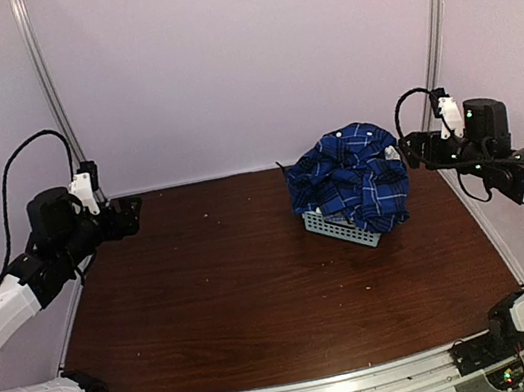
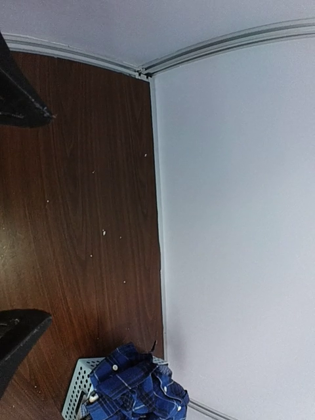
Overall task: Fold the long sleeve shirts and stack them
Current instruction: Pick up the crumpled shirt from the bin.
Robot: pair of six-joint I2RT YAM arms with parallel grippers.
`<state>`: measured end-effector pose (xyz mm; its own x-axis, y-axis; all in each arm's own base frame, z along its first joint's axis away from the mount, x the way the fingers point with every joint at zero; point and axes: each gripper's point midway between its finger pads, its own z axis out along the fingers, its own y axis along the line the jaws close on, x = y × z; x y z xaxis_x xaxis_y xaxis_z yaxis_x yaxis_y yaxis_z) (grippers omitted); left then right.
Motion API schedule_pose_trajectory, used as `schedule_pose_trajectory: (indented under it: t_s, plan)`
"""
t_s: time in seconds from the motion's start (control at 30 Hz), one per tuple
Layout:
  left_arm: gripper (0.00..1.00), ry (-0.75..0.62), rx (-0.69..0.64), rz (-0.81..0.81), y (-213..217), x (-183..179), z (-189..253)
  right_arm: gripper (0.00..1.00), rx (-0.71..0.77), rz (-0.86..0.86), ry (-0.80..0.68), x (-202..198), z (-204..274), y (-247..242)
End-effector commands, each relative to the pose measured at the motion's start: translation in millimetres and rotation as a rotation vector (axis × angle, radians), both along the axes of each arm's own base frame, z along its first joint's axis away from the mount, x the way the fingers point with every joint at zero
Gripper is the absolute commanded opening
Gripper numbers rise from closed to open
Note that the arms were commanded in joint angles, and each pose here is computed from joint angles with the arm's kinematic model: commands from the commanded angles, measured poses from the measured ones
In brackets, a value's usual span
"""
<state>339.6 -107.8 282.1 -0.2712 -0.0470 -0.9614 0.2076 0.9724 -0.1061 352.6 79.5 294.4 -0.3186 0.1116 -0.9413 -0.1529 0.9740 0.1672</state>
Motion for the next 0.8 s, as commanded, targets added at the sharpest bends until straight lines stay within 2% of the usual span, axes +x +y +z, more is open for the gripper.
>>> schedule_pose_trajectory:
  t_s: [0.0,0.43,0.77]
  plan:
    - [0.98,-0.050,0.006,0.028,4,4,20,1.00,-0.010,-0.014,-0.014,1,4,-3]
    - [0.98,0.028,-0.006,0.077,6,16,4,1.00,-0.056,-0.067,0.002,-5,16,-16]
    - [0.98,0.111,-0.006,0.021,-9,25,-15,1.00,-0.092,-0.051,0.161,30,0,-3]
